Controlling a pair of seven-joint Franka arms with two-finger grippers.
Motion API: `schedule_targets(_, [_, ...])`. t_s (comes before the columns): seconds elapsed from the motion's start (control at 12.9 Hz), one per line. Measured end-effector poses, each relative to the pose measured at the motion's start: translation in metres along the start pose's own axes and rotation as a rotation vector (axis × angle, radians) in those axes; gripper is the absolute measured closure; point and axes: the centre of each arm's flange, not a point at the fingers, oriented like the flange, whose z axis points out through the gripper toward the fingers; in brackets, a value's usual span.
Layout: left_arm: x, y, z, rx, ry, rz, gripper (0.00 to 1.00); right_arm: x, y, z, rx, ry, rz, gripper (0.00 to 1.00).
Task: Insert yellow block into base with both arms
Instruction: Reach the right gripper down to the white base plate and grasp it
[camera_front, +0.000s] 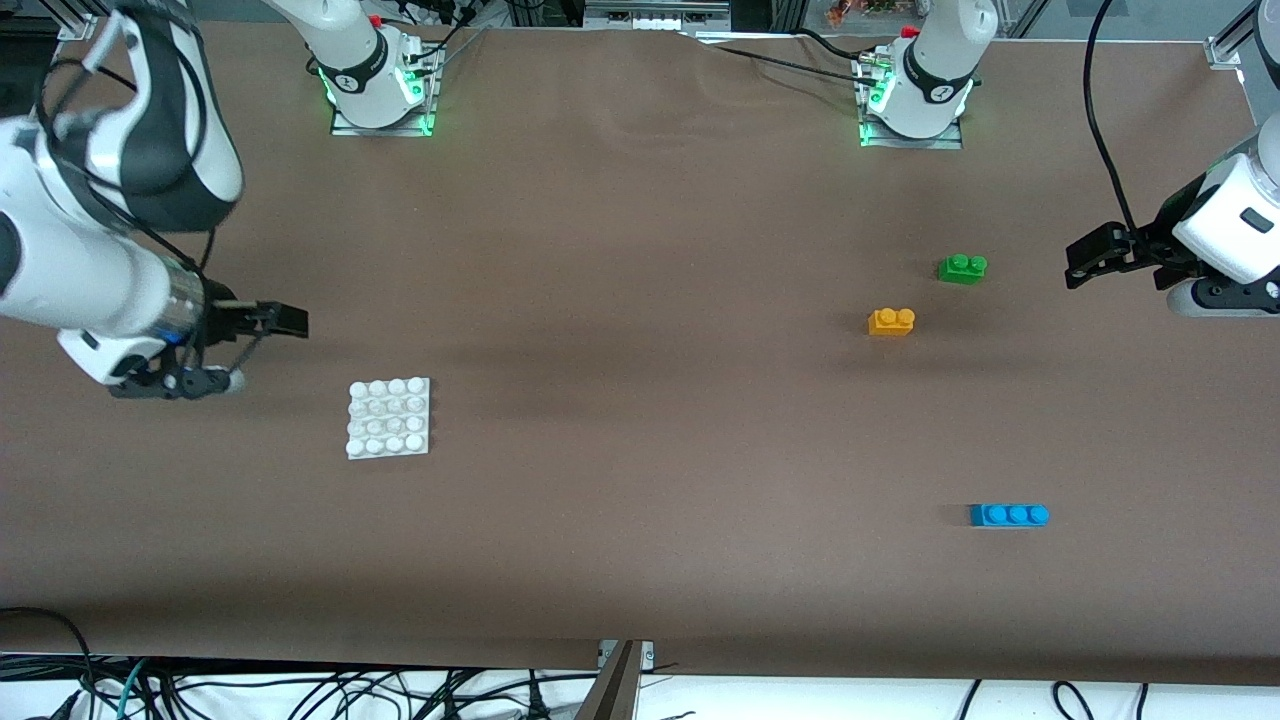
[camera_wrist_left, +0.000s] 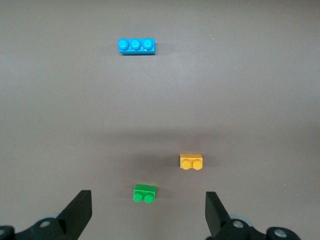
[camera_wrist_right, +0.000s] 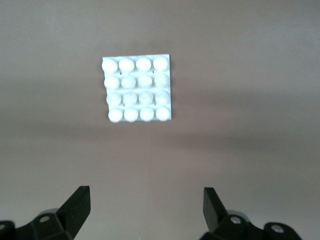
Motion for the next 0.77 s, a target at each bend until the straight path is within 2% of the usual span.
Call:
schedule_targets(0.15, [0.0,0.0,0.0,0.0,0.0,0.0,0.0,0.01,0.002,0.04,0.01,0.041,0.011,0.0])
schedule_targets(0.54, [0.0,0.0,0.0,0.0,0.0,0.0,0.0,0.036,0.005,0.135,0.018,0.096,0.038,0.0])
schedule_targets(0.77, [0.0,0.0,0.0,0.0,-0.001,0.0,0.0,0.049,0.004,0.173,0.027,0.135,0.057,0.0])
